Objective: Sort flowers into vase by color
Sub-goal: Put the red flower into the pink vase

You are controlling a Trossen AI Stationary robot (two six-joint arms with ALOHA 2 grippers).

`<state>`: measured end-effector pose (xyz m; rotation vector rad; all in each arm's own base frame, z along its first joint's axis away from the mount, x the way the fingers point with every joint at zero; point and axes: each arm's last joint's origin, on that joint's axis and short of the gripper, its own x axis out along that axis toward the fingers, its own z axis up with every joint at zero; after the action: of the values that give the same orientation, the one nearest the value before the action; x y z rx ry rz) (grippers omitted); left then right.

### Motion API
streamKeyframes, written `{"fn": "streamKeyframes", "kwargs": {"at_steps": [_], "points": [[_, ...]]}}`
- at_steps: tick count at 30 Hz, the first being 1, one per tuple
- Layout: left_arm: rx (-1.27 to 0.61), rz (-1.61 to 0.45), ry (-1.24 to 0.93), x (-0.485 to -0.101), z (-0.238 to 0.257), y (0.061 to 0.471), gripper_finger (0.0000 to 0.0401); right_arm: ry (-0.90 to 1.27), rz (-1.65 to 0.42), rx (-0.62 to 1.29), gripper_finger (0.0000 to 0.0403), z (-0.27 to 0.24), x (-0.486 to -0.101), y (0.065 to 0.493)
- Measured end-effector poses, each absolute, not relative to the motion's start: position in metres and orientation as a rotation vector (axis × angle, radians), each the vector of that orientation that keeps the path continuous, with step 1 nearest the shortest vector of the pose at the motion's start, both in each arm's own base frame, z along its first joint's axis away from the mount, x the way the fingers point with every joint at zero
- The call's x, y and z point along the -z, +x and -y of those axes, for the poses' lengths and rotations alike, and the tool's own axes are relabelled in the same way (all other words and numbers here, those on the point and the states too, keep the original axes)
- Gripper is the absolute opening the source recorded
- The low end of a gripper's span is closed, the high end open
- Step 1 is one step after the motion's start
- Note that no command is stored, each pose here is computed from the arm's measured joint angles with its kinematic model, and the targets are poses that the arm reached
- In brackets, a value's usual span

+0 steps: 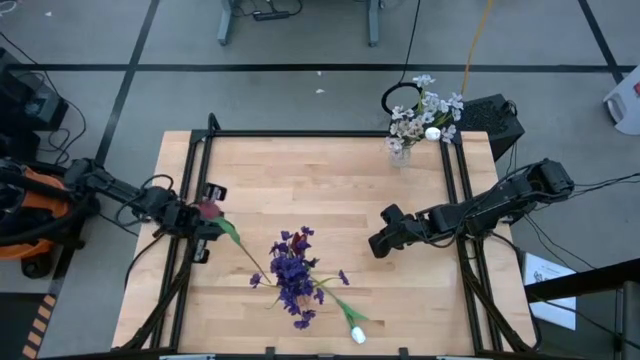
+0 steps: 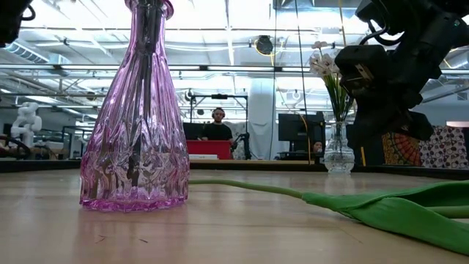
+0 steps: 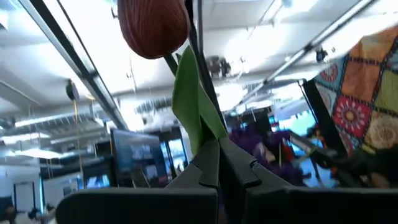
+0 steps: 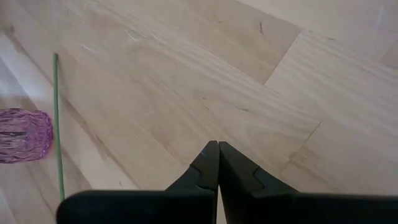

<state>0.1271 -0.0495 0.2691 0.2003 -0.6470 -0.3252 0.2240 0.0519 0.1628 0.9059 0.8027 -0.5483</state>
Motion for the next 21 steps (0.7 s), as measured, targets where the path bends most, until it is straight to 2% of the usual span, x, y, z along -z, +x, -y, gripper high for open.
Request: {"fn": "streamKeyframes", "kwargs": {"at_steps": [21], "points": [[0.296,0.671,0.250,-0.272,0.070,0.183,0.0000,0.903,-0.809,0.551,0.0000,-0.052,-0.162,0.223]]}}
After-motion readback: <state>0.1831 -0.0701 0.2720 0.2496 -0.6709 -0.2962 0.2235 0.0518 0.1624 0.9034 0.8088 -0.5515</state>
